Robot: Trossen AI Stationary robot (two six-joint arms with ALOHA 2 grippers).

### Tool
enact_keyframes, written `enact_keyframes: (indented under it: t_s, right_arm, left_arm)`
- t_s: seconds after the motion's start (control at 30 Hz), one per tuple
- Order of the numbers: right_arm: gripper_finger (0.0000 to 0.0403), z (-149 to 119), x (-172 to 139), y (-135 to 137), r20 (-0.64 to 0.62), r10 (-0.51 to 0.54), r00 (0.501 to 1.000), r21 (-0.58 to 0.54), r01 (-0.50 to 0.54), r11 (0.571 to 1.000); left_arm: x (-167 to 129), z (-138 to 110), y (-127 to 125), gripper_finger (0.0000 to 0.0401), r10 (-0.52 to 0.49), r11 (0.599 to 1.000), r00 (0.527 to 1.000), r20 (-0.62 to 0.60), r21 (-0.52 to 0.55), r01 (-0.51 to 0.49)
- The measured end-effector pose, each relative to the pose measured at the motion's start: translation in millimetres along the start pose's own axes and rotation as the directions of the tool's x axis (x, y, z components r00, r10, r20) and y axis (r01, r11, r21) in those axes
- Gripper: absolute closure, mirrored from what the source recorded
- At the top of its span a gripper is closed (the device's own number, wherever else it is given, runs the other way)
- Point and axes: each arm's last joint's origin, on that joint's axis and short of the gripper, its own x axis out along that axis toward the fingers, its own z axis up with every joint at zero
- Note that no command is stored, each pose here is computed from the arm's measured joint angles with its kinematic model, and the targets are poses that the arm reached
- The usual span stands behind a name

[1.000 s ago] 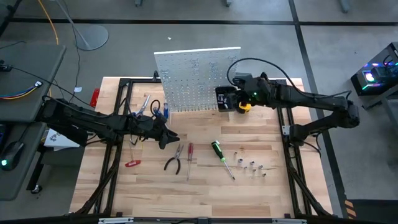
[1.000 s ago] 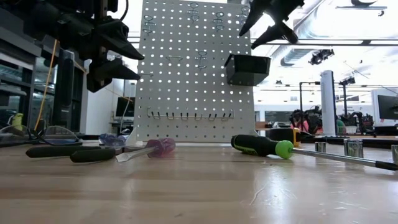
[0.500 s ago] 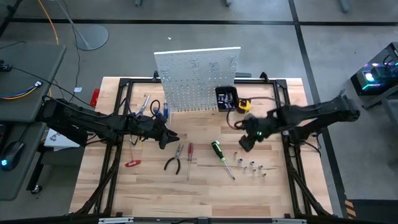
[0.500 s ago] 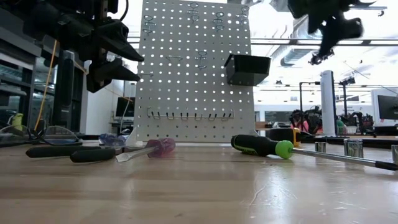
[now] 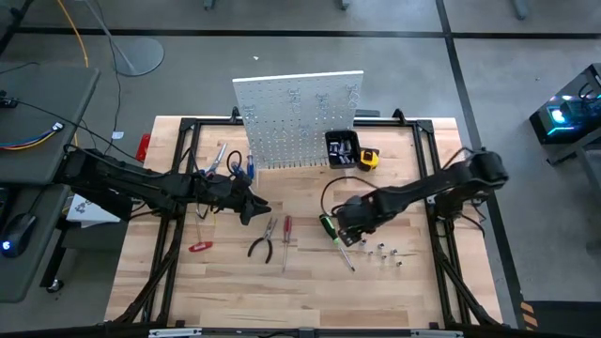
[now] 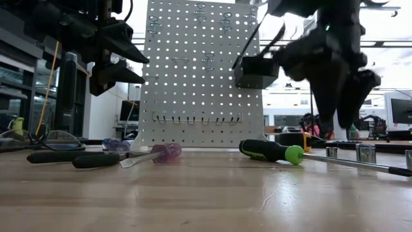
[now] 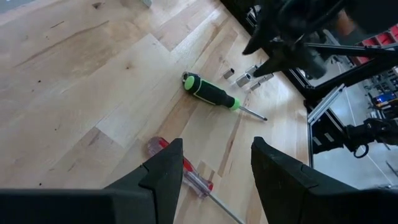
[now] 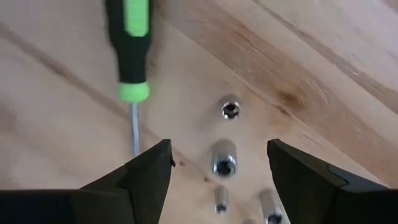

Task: Hang tools onto peg board
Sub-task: Put the silver socket into the black bin on the peg board

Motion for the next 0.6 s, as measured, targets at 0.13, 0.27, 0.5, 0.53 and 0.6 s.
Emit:
enact_keyframes:
  t_s: [0.13,0.27,0.5,0.53,0.6]
  right_arm:
    - [0.0149,3,18,5,-0.008,-0.054,0.999,0.018,0.054,0.998]
    - [0.0149,8,33,5,-0.002,-0.098,0.995,0.032,0.098,0.995]
    - [0.0155,24,52,9,-0.005,-0.067,0.998,0.051,0.067,0.996]
    - [0.0161,25,54,9,-0.016,-0.070,0.997,0.053,0.071,0.996]
    - [0.0181,24,56,8,-0.037,-0.088,0.995,0.054,0.090,0.995]
  left_arm:
    - [0,0,0,0.0229,0.000,1.000,1.000,0.000,-0.003,0.000]
    - [0,0,0,0.0229,0.000,1.000,1.000,0.000,-0.003,0.000]
    - [0,0,0,0.0229,0.000,1.000,1.000,0.000,-0.003,0.000]
    - [0,0,0,0.0229,-0.001,1.000,1.000,0.000,-0.003,0.001]
    - [0,0,0,0.0229,-0.001,1.000,1.000,0.000,-0.003,0.001]
